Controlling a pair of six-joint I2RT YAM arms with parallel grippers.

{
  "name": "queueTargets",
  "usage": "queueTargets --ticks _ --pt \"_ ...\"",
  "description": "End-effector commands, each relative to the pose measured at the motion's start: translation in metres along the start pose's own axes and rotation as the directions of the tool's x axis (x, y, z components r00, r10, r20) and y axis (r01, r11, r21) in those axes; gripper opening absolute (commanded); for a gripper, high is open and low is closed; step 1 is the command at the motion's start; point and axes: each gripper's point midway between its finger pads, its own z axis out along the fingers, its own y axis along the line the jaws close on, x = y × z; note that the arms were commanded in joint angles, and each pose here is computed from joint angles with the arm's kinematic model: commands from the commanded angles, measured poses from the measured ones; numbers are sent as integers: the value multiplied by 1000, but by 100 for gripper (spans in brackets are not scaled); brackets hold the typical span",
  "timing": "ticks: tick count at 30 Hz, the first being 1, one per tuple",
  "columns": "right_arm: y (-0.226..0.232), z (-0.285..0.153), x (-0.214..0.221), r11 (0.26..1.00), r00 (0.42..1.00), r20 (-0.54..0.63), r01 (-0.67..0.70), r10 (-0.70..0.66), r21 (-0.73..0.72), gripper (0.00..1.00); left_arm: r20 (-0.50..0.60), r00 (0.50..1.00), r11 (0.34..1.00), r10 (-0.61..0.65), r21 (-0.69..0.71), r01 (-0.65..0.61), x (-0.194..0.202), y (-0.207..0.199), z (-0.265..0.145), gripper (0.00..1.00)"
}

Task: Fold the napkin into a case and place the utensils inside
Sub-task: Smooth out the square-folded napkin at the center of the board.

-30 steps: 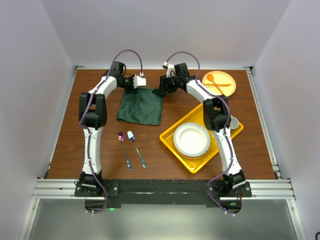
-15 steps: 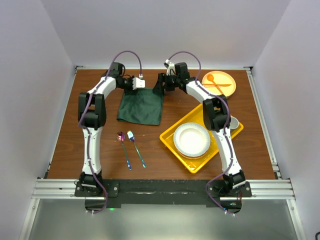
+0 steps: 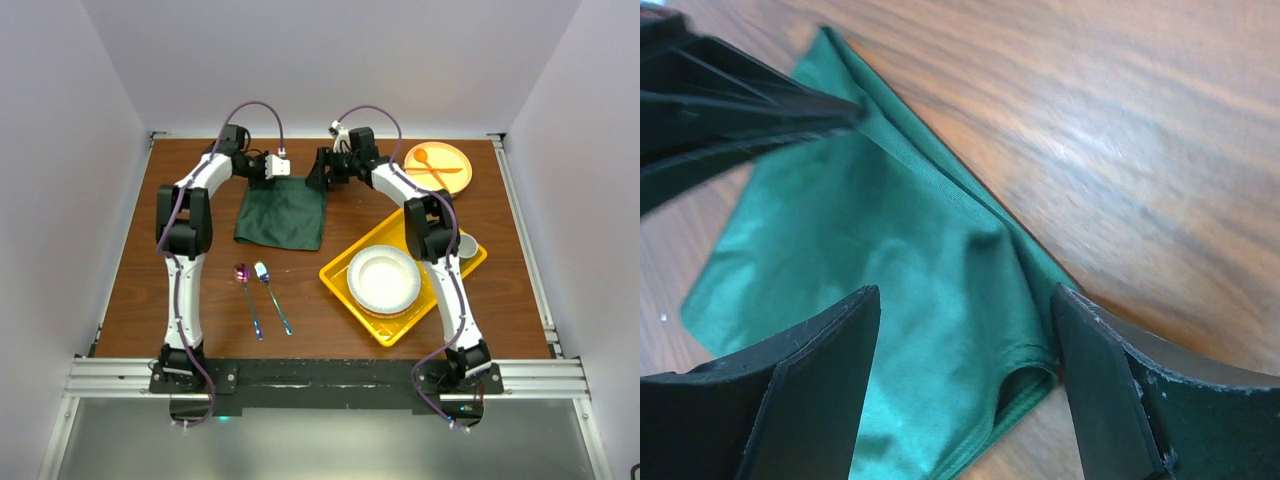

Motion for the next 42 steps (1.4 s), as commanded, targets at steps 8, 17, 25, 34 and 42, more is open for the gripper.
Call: queueTargets --ticks 8,17,25,34,42 --pt "-30 1 17 992 999 -49 -10 17 124 73 7 996 992 88 -93 -87 -15 35 -45 0" --pt "-28 3 14 993 999 -38 -10 14 120 74 2 995 994 96 -58 -95 -5 25 -41 4" --pt "-24 2 12 994 999 -32 -9 13 107 71 22 994 993 107 -42 -106 -14 18 -30 4" --pt "-24 1 10 994 1000 -24 -5 8 111 47 39 995 994 94 -58 -92 -21 21 -23 4" --pt "-30 -3 6 988 1000 -15 9 -6 153 15 9 1000 987 -26 -159 27 -27 45 -49 34"
